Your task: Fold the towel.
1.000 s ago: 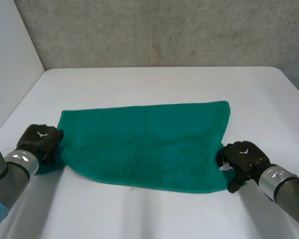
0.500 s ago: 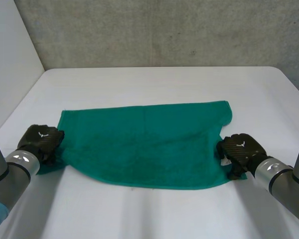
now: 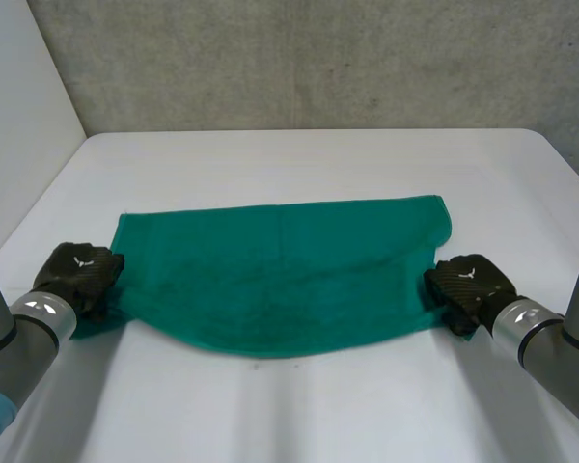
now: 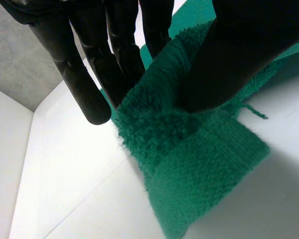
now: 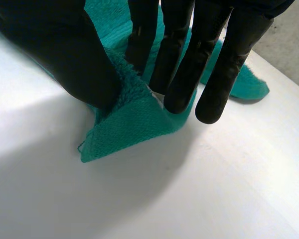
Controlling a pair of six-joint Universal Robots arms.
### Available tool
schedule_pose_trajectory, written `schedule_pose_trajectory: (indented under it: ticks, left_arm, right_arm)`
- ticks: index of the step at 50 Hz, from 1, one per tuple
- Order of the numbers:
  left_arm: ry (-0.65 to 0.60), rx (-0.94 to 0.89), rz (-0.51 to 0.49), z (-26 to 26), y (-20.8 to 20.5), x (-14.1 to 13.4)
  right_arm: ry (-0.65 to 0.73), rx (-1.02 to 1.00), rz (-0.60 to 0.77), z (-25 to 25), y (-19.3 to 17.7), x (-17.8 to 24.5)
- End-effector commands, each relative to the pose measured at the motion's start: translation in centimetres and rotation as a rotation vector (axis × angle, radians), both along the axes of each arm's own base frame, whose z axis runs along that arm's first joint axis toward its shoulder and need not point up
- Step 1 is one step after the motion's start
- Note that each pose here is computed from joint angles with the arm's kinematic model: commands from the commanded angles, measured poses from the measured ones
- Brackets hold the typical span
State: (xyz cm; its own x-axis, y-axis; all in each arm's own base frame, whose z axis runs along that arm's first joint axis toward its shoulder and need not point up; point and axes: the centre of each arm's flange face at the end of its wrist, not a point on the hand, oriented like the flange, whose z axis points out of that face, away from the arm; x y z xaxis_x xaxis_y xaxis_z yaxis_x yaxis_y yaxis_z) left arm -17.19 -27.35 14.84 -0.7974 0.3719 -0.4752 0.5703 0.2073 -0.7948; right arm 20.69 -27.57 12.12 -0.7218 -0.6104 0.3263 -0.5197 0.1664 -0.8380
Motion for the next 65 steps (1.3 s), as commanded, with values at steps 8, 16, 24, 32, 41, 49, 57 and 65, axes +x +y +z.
schedule_pose_trajectory:
  ticks: [8, 16, 24, 32, 41, 49, 57, 65]
  left_arm:
    - [-0.003, 0.036, 0.0, 4.1, 3.1, 0.5]
    - [-0.021, 0.134, -0.018, 4.4, 6.0, 0.6]
    - [-0.018, 0.166, -0.033, 3.7, 6.2, 0.4]
    - [-0.021, 0.128, -0.055, 2.2, 3.2, -0.6]
    - [-0.015, 0.014, -0.102, 1.0, -2.2, -3.2]
    - [-0.035, -0.069, -0.087, -0.5, -7.2, -6.3]
    - [-0.035, -0.098, -0.08, -1.8, -9.4, -7.2]
    - [-0.135, -0.215, -0.091, -3.1, -12.3, -8.0]
  right_arm:
    - [0.289, -0.128, -0.059, 13.4, 4.7, -4.2]
    - [0.44, 0.029, 0.019, 12.6, 7.1, -5.5]
    - [0.428, 0.122, 0.032, 8.6, 5.6, -5.2]
    - [0.328, 0.076, -0.059, 7.0, 1.6, -5.1]
    - [0.231, 0.039, -0.089, 6.0, -2.2, -2.8]
    - [0.252, 0.017, -0.126, 3.0, -6.4, -0.5]
    - [0.261, -0.053, -0.166, 1.7, -9.3, 0.6]
    - [0.274, -0.118, -0.216, 0.9, -12.0, 1.0]
